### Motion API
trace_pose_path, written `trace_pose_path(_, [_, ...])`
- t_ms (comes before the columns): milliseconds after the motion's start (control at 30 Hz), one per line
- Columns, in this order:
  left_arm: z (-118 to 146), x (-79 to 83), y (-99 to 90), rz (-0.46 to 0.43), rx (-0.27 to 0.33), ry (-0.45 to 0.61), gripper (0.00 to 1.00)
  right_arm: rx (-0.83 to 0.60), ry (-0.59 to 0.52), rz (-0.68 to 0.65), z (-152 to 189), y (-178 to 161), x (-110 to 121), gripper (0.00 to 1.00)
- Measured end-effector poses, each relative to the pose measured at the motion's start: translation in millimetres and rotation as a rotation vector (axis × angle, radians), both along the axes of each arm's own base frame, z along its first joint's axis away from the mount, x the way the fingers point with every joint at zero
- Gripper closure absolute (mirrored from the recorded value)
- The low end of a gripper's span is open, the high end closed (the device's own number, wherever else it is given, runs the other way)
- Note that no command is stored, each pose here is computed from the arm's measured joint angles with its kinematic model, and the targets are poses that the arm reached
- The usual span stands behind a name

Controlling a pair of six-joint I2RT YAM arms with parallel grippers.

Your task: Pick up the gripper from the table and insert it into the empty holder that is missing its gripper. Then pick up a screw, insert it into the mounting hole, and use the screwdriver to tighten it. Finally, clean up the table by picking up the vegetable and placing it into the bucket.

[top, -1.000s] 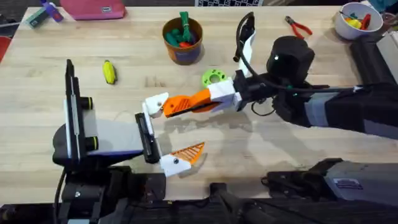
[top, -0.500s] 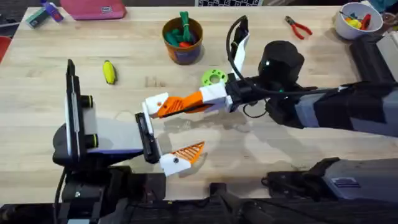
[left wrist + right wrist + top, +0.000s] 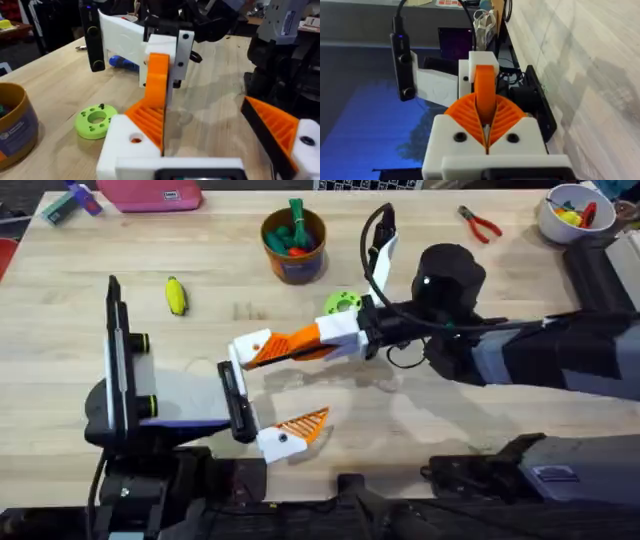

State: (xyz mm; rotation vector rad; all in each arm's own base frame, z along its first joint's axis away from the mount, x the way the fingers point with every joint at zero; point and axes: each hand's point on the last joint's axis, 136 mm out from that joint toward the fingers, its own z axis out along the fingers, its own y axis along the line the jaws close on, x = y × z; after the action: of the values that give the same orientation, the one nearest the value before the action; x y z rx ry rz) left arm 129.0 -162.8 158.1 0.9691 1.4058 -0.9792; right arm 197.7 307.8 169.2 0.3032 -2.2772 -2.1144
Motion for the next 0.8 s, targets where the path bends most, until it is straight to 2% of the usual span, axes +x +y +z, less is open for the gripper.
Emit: trace_pose_path(800, [0.0, 1.2, 0.4, 0.007, 0.001, -0.001, 0.015, -0.010, 0.013, -0.033, -0.1, 6.0, 3.1, 0.993])
